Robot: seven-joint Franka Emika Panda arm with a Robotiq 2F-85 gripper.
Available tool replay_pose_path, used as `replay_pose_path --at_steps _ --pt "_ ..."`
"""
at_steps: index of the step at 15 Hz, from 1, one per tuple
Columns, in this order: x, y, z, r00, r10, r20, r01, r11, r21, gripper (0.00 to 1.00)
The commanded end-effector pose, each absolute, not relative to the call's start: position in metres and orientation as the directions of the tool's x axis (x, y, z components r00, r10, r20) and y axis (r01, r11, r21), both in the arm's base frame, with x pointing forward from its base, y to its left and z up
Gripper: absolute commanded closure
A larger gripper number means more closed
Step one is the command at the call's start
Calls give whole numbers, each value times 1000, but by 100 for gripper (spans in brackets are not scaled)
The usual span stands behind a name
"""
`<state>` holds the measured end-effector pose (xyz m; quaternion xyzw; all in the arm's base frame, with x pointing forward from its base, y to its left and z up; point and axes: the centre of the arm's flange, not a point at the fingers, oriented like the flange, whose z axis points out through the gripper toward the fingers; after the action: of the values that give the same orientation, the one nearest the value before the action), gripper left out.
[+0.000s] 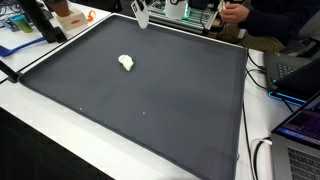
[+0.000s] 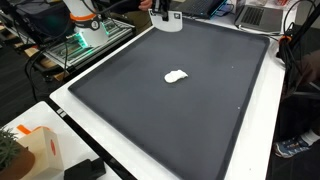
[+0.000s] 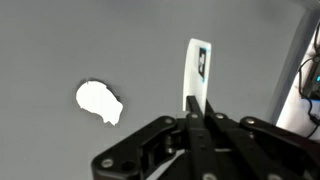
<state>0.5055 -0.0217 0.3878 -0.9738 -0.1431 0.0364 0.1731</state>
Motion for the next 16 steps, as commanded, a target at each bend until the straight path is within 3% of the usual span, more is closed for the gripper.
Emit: replay_pose_path --at_steps 1,5,6,7,9,14,16 --pt "445 -31 387 942 323 -86 265 -880 -394 99" --pt "425 -29 388 857 473 -205 283 -763 -581 99" --pt "429 -46 382 830 511 -226 285 -736 -615 71" --pt "431 -51 381 807 538 -243 279 -710 -647 71" --pt "436 -65 380 794 560 -237 282 -684 -672 57" --pt "460 -91 362 893 440 -90 357 -817 -454 19" --pt "457 -49 373 918 396 -4 366 -853 -372 4"
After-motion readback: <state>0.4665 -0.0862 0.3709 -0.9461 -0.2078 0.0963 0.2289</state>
